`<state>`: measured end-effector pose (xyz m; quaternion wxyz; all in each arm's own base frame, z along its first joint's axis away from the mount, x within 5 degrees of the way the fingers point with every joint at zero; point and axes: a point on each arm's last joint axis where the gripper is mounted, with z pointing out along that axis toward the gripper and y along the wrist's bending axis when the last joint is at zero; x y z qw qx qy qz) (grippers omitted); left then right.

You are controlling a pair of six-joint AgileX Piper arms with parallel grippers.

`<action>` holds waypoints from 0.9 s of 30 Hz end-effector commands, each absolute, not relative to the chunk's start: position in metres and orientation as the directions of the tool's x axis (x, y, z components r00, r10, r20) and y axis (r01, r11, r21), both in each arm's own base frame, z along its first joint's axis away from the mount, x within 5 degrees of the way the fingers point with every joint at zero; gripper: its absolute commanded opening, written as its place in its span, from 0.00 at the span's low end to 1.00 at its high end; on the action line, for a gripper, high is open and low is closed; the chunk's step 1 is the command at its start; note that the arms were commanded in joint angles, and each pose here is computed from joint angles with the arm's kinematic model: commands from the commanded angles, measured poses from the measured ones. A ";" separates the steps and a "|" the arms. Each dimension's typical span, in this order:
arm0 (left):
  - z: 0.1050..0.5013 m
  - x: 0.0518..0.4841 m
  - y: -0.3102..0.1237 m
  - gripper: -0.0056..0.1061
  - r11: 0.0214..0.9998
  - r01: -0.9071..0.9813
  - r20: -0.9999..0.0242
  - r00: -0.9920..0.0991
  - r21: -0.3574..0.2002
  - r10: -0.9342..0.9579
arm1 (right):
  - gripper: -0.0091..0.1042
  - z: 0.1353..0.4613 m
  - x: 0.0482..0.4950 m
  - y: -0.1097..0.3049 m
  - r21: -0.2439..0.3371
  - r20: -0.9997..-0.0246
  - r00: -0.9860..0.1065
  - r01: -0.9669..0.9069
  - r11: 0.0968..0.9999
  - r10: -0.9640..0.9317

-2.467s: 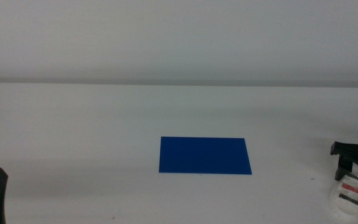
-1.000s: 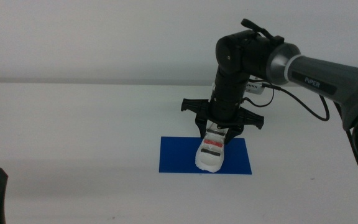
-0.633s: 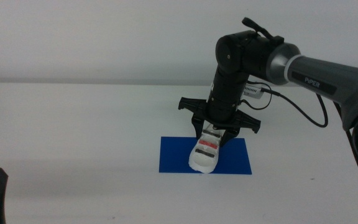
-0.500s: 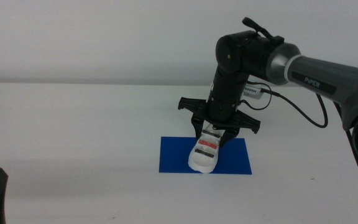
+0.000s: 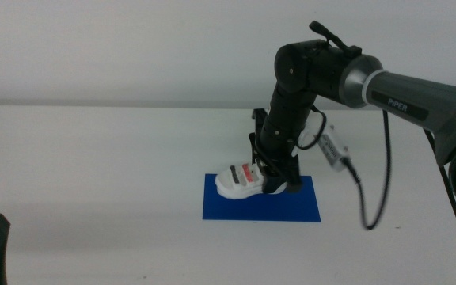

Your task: Use one arm to grab the shoe from the table and place it on the mat.

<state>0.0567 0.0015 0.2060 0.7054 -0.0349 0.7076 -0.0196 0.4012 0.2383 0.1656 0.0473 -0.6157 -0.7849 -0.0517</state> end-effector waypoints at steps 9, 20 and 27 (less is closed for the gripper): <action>0.195 0.055 0.001 0.89 0.996 -0.016 -0.997 0.007 -0.083 -0.083 | 0.10 0.186 0.383 0.244 -0.010 0.006 0.004 1.000 -0.004 1.000; 0.195 0.055 0.001 0.89 0.996 -0.016 -0.997 0.007 -0.083 -0.083 | 0.10 0.173 0.375 0.226 -0.072 -0.040 0.027 0.997 -0.029 0.999; 0.195 0.055 0.001 0.89 0.996 -0.016 -0.997 0.007 -0.083 -0.083 | 0.10 0.173 0.380 0.218 -0.059 -0.060 0.035 0.997 -0.039 0.998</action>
